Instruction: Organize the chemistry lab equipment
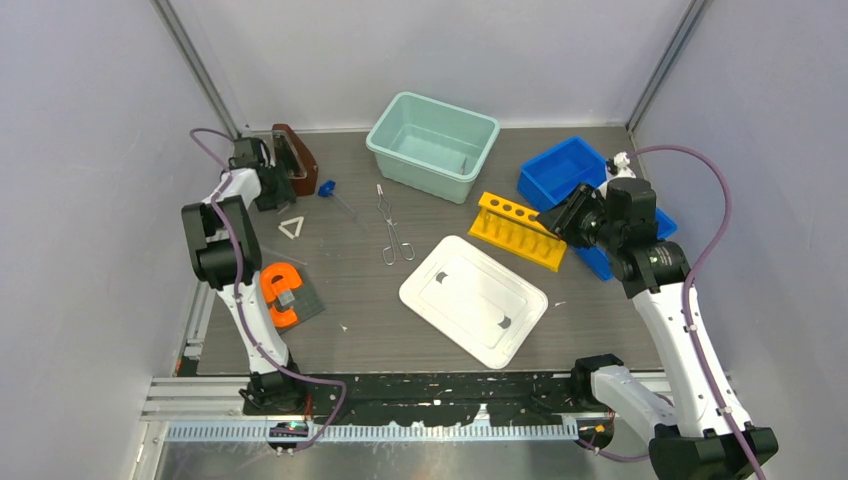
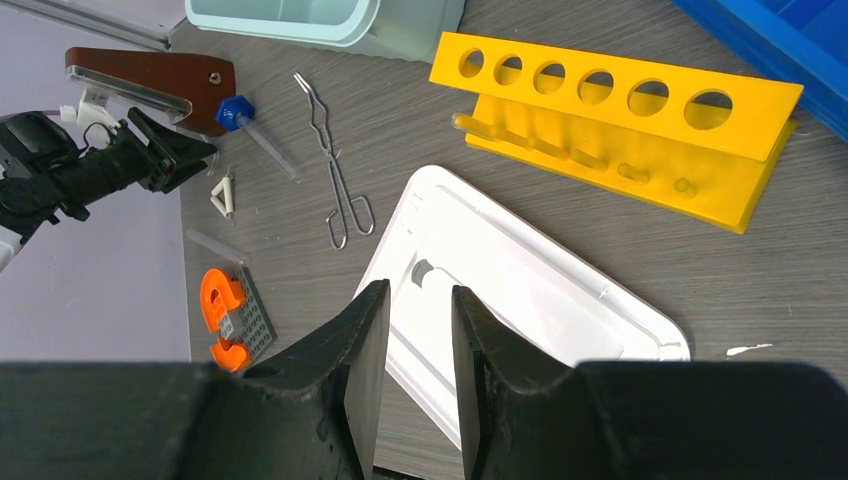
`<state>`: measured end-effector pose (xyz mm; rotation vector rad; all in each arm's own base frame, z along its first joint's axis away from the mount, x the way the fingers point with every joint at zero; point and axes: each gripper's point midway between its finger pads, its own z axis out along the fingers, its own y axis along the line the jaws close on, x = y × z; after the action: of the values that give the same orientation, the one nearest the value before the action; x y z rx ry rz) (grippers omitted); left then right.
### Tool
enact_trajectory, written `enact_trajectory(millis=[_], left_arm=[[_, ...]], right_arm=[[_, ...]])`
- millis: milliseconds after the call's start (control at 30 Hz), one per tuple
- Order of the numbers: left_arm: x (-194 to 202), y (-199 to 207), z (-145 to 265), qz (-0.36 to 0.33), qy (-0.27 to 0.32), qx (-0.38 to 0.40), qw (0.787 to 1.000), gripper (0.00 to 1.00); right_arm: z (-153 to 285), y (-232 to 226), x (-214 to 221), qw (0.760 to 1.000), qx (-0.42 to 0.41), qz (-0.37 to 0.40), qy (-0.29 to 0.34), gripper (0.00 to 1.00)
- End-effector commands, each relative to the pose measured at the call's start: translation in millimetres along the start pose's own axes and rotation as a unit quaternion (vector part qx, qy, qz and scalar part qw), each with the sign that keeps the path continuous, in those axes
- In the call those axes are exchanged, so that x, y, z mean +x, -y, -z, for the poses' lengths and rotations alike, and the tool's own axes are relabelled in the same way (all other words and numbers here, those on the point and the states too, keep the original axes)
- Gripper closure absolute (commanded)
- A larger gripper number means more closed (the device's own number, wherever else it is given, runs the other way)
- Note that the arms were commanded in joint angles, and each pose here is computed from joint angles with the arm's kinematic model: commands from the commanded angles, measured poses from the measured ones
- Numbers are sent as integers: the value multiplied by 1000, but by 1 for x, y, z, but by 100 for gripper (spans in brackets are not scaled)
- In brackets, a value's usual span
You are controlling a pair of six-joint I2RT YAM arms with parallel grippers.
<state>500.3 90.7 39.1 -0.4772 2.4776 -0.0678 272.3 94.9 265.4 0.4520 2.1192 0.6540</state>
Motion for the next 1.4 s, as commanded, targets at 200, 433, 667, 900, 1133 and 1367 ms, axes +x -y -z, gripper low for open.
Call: enact_trajectory(millis=[200,433,667,900,1133,1367], left_arm=[[-6,1,2,-25,3,10,1000,51],[10,-5,4,-35,-17,0,999,57],[19,-12,6,-39,-34,-18,999,66],[24,-19,5,-40,-46,-36,998,73],[25,-25,3,-40,-51,-52,997,82],[24,-26,0,-39,-57,-54,996,87]], right_arm=[[6,-13,-11,999,-23,12,19,65],[11,-14,-12,999,-24,18,22,64],[14,-14,-11,999,-26,18,24,64],[16,-14,-11,999,-27,17,26,65],[16,-15,-11,999,-28,15,26,64],[17,-15,-11,999,-29,14,28,64]])
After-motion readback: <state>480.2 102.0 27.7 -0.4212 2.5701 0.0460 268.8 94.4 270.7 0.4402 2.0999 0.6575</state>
